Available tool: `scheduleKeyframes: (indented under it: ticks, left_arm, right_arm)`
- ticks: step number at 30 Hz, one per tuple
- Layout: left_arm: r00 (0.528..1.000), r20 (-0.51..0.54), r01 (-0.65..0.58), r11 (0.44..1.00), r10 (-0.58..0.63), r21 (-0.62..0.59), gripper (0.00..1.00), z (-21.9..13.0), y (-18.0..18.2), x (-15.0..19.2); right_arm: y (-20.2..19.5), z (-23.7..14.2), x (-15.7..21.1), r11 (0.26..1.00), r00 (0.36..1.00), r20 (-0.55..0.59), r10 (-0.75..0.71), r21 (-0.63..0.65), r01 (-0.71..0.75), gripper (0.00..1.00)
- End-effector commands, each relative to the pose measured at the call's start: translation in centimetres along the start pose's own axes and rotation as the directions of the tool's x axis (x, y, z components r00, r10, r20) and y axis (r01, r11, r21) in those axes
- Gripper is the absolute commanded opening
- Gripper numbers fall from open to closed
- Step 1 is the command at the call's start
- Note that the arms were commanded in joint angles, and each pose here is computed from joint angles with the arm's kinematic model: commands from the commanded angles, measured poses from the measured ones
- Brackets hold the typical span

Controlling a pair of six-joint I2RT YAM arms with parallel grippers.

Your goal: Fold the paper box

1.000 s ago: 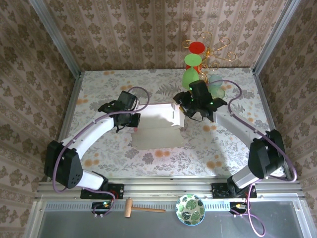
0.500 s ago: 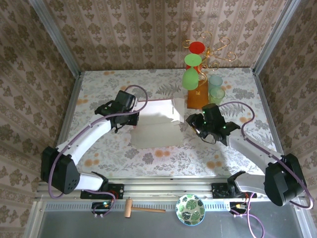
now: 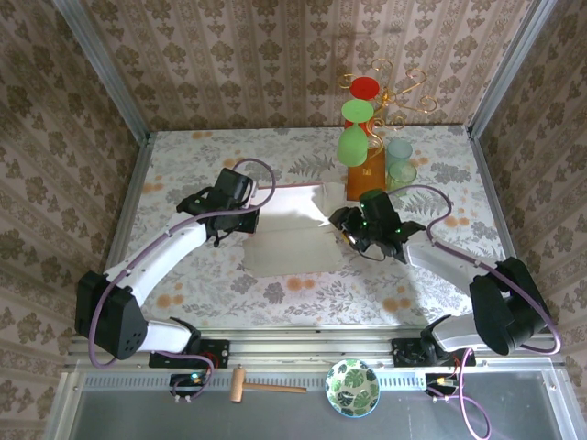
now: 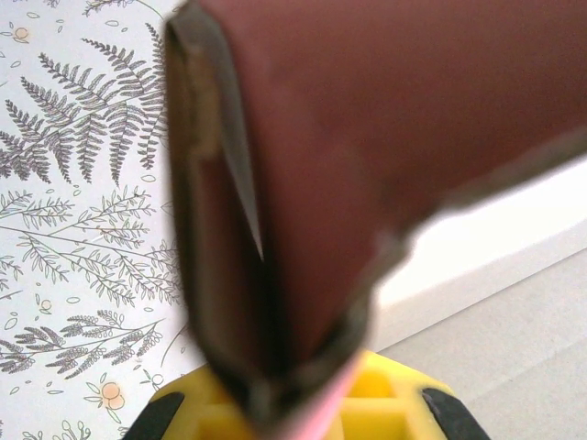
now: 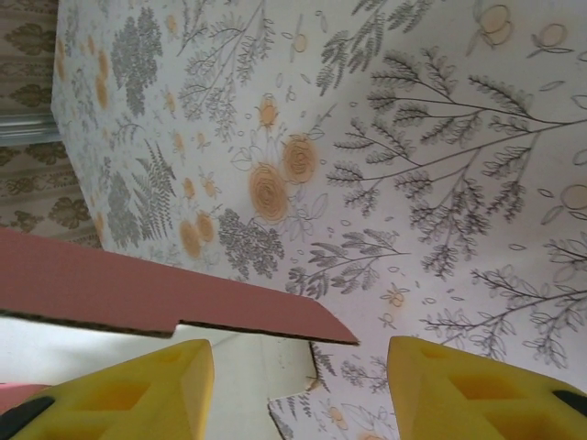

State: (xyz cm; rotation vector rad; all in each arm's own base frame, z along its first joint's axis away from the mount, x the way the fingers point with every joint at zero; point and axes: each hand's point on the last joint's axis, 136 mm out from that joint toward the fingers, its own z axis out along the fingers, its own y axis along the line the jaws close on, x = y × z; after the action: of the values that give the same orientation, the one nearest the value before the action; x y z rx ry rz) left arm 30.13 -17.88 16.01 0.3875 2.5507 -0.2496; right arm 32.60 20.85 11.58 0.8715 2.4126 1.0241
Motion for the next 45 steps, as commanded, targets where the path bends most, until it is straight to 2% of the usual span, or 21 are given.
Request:
scheduleKeyframes:
  ticks: [1,16,23,37,45]
  left_arm:
    - [1.0,0.017,-0.013,1.0,0.012,0.006,0.0,-0.5,-0.2,0.0]
    - [1.0,0.018,-0.003,1.0,0.003,-0.003,0.0,-0.3,-0.1,-0.2]
    - [1.0,0.019,0.008,1.0,-0.007,-0.009,0.0,-0.3,0.1,-0.2]
    - [1.0,0.023,0.013,1.0,-0.013,-0.007,0.0,-0.4,-0.1,-0.1]
    - [1.0,0.024,0.009,1.0,-0.009,-0.003,0.0,-0.4,-0.3,-0.2]
  right_arm:
    - [2.1,0.6,-0.1,0.999,1.0,-0.009,0.002,-0.054,-0.002,0.52]
    - [4.2,0.3,0.0,0.991,0.998,-0.026,0.06,-0.117,-0.063,0.51]
    - [4.6,-1.3,-0.4,0.977,0.992,0.01,0.125,-0.174,-0.121,0.55]
    - [3.0,-2.4,-0.9,0.964,0.979,0.076,0.187,-0.206,-0.168,0.71]
    - [3.1,-2.0,-0.9,0.953,0.975,0.073,0.21,-0.24,-0.187,0.73]
